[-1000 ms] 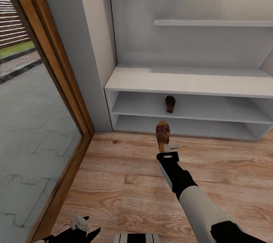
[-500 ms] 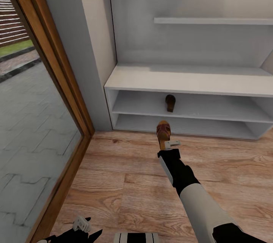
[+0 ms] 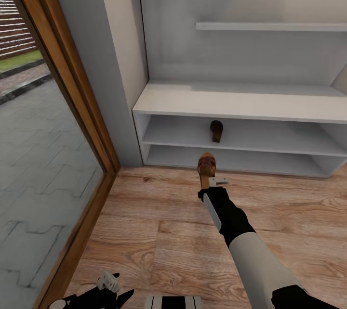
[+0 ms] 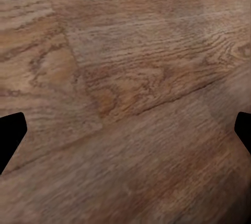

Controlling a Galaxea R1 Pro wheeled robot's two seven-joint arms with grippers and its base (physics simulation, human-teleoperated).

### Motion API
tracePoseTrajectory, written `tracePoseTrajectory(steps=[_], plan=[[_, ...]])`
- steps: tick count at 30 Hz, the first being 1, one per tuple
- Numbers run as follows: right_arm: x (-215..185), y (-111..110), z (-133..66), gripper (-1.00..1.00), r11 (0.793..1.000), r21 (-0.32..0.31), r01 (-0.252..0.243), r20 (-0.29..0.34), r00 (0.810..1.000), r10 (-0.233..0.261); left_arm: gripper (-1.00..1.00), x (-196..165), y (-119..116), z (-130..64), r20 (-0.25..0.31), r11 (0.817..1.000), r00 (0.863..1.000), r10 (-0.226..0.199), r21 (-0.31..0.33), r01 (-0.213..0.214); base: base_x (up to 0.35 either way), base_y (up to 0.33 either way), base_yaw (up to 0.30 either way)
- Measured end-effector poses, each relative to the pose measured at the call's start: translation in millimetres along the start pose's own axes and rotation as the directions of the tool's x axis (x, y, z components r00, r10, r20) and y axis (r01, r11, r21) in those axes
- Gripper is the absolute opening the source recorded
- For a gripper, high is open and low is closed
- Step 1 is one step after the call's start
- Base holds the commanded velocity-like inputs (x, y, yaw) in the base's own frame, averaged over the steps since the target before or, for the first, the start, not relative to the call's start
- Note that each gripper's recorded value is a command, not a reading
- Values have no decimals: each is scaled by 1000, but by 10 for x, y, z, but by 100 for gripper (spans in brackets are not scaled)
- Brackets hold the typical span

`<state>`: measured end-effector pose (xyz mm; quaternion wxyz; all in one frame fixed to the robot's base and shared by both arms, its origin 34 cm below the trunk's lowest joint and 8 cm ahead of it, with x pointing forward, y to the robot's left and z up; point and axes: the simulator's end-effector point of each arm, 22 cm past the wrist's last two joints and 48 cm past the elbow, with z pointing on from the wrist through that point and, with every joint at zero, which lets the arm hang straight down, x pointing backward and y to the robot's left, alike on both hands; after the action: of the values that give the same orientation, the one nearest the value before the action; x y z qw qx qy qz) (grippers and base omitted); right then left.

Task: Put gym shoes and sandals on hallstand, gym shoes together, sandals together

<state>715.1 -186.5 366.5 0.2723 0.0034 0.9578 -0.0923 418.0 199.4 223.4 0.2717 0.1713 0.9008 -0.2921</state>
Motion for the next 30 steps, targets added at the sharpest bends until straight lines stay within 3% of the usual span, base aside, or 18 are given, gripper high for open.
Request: tracePoseTrajectory(steps=[6,13,23,30], plan=[[-1,2,-1,-100,1000,-1,-1,0,1000,1,100,-50,-6,13,-8,1000,1000,-9,18,10,0,0,0],[3,11,-1,-100,1000,-3,-1,-1,1000,1,100,-275,-21,44,-28,996,999,-39,82,41,0,0,0],[5,14,-2,-100,1000,-4,0,-1,1000,0,100,-329,-17,42,-16,995,999,-42,87,43,16,0,0],[2,14,-5,-100,1000,-4,-1,-1,1000,1,100,-331,-27,47,-16,995,999,-44,88,45,254,0,0]])
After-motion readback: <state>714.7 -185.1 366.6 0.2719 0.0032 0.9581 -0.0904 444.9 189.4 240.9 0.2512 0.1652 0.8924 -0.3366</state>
